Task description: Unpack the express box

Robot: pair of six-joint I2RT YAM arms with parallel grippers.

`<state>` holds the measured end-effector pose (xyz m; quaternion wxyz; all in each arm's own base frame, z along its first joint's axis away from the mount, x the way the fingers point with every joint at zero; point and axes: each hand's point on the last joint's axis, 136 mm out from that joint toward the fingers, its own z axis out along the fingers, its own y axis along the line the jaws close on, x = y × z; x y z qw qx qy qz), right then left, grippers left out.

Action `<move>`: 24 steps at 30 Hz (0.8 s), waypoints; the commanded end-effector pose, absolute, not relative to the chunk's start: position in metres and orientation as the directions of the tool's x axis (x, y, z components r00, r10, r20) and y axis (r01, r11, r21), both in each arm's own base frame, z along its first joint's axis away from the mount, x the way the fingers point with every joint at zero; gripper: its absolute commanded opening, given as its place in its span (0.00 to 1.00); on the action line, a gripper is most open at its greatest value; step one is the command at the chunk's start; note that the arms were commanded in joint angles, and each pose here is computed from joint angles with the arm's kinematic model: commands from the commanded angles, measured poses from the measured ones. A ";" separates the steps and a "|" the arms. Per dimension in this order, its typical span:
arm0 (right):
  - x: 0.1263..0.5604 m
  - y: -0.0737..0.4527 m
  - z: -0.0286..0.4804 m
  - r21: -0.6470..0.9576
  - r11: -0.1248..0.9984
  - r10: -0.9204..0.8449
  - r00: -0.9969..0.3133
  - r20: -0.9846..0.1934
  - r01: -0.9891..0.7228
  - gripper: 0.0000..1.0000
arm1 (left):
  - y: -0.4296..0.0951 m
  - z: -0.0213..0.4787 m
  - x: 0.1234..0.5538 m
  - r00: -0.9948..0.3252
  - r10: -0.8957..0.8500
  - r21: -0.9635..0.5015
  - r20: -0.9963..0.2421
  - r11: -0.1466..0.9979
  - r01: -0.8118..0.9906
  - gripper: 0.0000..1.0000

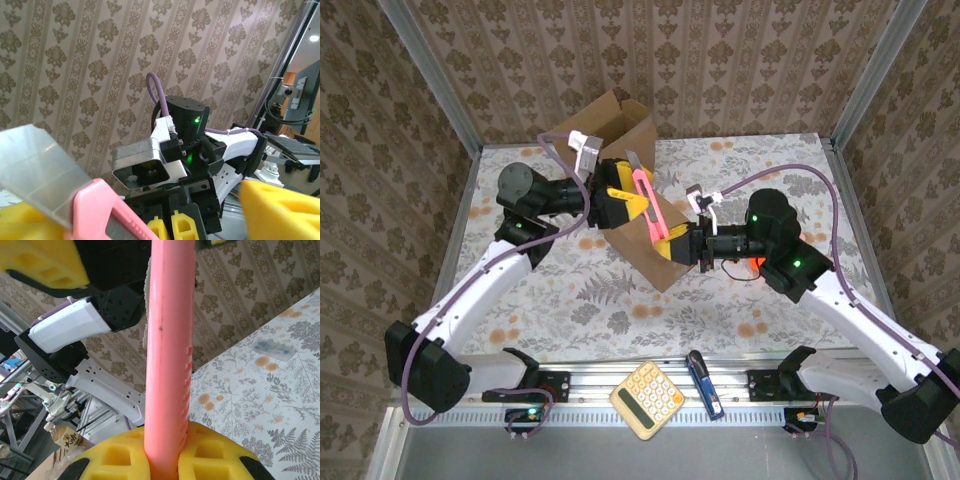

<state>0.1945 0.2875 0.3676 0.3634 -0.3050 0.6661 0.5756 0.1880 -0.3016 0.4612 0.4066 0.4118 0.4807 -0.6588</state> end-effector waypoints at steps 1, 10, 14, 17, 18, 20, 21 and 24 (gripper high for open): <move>0.189 0.288 0.399 0.475 0.088 0.050 -0.472 -0.880 -0.876 0.00 | -0.300 0.476 0.177 -0.304 -0.161 -0.256 -0.939 -0.263 0.930 0.67; 0.191 0.287 0.401 0.465 0.099 0.066 -0.460 -0.885 -0.880 0.00 | -0.302 0.475 0.180 -0.315 -0.167 -0.264 -0.934 -0.269 0.926 0.55; 0.192 0.287 0.400 0.465 0.102 0.065 -0.460 -0.885 -0.880 0.00 | -0.303 0.476 0.181 -0.322 -0.169 -0.269 -0.932 -0.277 0.923 0.35; 0.193 0.287 0.398 0.469 0.106 0.064 -0.464 -0.883 -0.877 0.00 | -0.304 0.475 0.182 -0.326 -0.170 -0.273 -0.930 -0.276 0.922 0.12; 0.193 0.287 0.398 0.469 0.108 0.066 -0.464 -0.883 -0.877 0.00 | -0.304 0.476 0.183 -0.327 -0.172 -0.274 -0.929 -0.273 0.922 0.05; 0.193 0.287 0.398 0.470 0.108 0.066 -0.465 -0.883 -0.876 0.00 | -0.304 0.476 0.184 -0.331 -0.173 -0.279 -0.928 -0.269 0.922 0.00; 0.194 0.287 0.398 0.470 0.111 0.068 -0.465 -0.883 -0.876 0.00 | -0.304 0.475 0.186 -0.334 -0.176 -0.282 -0.926 -0.265 0.922 0.00; 0.196 0.285 0.402 0.464 0.125 0.085 -0.456 -0.886 -0.877 0.00 | -0.305 0.475 0.190 -0.349 -0.186 -0.299 -0.919 -0.249 0.921 0.00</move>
